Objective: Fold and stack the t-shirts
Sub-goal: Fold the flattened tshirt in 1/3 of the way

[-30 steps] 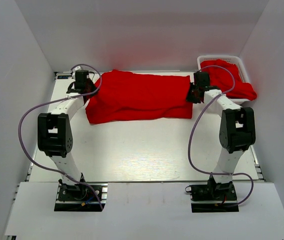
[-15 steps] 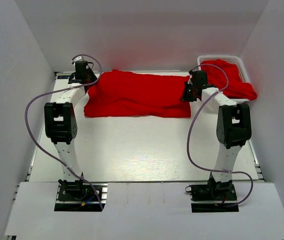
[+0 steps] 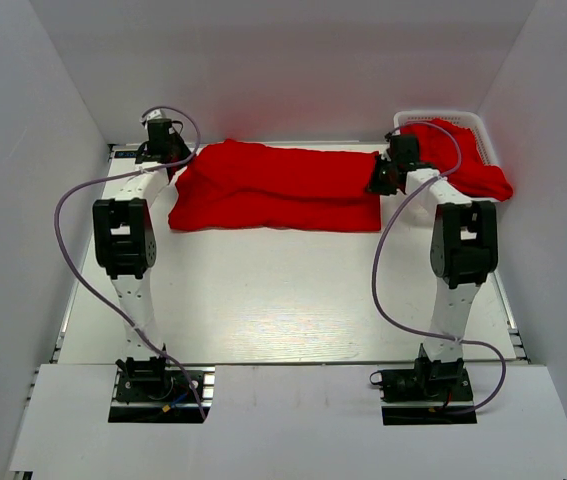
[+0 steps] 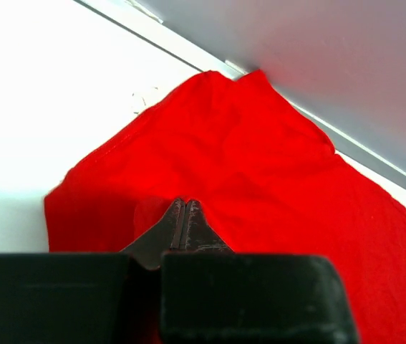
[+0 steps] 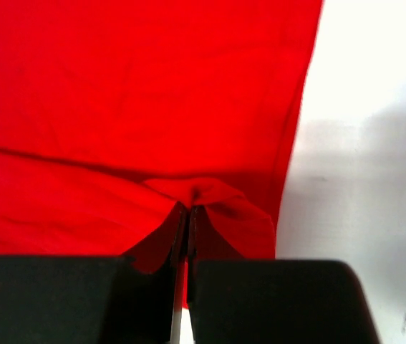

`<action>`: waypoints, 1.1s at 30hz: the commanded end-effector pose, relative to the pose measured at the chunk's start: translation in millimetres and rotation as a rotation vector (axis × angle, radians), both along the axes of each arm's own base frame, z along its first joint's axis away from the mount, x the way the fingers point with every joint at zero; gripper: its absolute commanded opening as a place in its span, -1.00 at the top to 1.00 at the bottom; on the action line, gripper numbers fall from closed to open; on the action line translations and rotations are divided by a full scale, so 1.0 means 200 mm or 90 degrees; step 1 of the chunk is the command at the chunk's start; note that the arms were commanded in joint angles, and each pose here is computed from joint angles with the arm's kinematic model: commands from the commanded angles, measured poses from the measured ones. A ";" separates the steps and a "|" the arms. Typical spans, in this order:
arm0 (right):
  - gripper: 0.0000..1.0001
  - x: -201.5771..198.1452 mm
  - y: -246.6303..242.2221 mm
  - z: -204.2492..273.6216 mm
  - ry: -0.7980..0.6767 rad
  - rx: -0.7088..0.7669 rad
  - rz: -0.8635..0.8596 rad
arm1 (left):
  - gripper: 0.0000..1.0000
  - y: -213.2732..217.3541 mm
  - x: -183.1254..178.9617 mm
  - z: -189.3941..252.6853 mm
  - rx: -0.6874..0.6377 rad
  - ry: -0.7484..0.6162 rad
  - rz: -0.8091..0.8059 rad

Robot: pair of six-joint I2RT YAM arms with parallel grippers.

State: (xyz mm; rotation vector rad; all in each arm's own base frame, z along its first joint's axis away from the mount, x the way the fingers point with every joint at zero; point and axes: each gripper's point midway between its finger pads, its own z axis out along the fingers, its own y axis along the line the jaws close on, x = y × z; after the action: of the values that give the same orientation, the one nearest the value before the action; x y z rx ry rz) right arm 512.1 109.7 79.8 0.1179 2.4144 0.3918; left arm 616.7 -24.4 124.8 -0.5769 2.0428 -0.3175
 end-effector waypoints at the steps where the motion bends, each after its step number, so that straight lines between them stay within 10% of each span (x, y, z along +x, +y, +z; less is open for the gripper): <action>1: 1.00 0.11 0.02 0.07 -0.041 0.014 0.017 | 1.00 -0.01 0.06 0.06 -0.011 -0.026 -0.014; 4: 0.87 0.15 0.00 0.05 -0.040 0.006 0.007 | 1.00 -0.02 0.10 0.02 -0.013 -0.024 -0.019; 5: 0.70 0.17 0.00 0.07 -0.046 0.004 0.004 | 0.72 -0.04 0.10 0.00 -0.019 -0.017 -0.029; 6: 0.55 0.18 -0.02 0.04 -0.038 -0.004 -0.005 | -0.25 -0.04 0.12 -0.01 -0.019 -0.016 -0.029; 9: -0.58 0.20 -0.02 0.09 -0.040 -0.013 0.004 | -0.99 -0.03 0.13 0.04 -0.007 -0.012 -0.037; 10: -0.81 0.21 -0.02 0.11 -0.042 -0.015 0.006 | -1.00 -0.03 0.13 0.05 -0.002 -0.008 -0.040; 19: -0.81 -0.05 0.08 0.25 -0.058 0.001 0.074 | -1.00 0.07 -0.25 0.30 0.054 -0.002 -0.015; 33: -0.81 -0.20 0.18 -0.13 0.053 0.048 0.100 | -1.00 -0.12 -0.49 -0.34 -0.023 0.149 -0.117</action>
State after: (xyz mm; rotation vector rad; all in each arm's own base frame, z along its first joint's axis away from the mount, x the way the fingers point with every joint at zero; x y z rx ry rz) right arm 468.3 141.3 65.7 -0.0405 2.4917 0.5138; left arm 524.8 -41.1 69.2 -0.4749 2.2827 -0.3548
